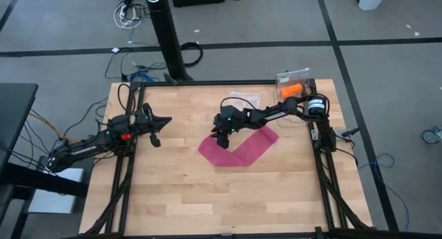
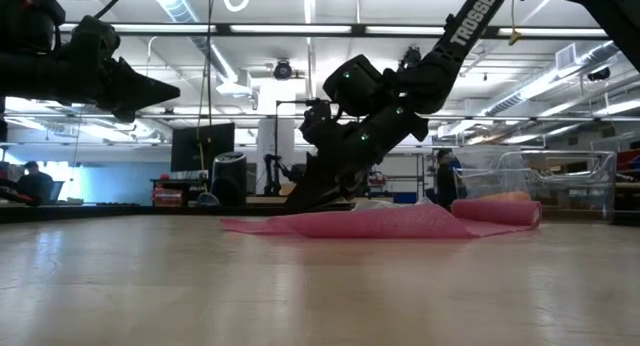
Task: Roll bandage
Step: Roll the pink bandage
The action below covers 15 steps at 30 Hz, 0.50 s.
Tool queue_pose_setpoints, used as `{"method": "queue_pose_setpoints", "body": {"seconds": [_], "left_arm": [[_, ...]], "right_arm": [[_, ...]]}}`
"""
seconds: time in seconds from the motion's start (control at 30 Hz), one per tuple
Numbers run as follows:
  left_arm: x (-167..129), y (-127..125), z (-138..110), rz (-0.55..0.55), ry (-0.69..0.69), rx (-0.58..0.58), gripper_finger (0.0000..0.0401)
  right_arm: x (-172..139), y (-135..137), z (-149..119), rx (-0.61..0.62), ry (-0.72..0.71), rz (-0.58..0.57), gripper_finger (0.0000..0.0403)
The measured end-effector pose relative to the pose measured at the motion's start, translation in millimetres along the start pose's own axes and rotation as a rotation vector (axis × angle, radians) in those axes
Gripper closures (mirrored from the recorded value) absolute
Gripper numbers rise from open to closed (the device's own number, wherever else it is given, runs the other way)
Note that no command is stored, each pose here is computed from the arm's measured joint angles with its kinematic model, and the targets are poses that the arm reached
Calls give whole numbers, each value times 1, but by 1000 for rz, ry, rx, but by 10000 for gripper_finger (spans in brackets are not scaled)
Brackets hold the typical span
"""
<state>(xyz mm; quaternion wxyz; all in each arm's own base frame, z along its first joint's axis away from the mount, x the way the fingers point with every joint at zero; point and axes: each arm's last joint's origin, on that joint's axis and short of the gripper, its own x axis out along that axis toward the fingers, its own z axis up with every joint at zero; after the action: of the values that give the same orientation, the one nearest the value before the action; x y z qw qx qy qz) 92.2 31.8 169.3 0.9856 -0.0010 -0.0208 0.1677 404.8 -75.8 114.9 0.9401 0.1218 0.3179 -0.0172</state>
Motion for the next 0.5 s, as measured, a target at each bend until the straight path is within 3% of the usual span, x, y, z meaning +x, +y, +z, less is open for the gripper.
{"method": "queue_pose_setpoints", "body": {"seconds": [0.3, 0.5], "left_arm": [[0, 0, 2, 0, -21, 0, 389], [0, 0, 2, 0, -21, 0, 389]], "right_arm": [[14, 6, -9, -2, -18, -21, 290], [15, 12, -11, -17, -11, -18, 353]]}}
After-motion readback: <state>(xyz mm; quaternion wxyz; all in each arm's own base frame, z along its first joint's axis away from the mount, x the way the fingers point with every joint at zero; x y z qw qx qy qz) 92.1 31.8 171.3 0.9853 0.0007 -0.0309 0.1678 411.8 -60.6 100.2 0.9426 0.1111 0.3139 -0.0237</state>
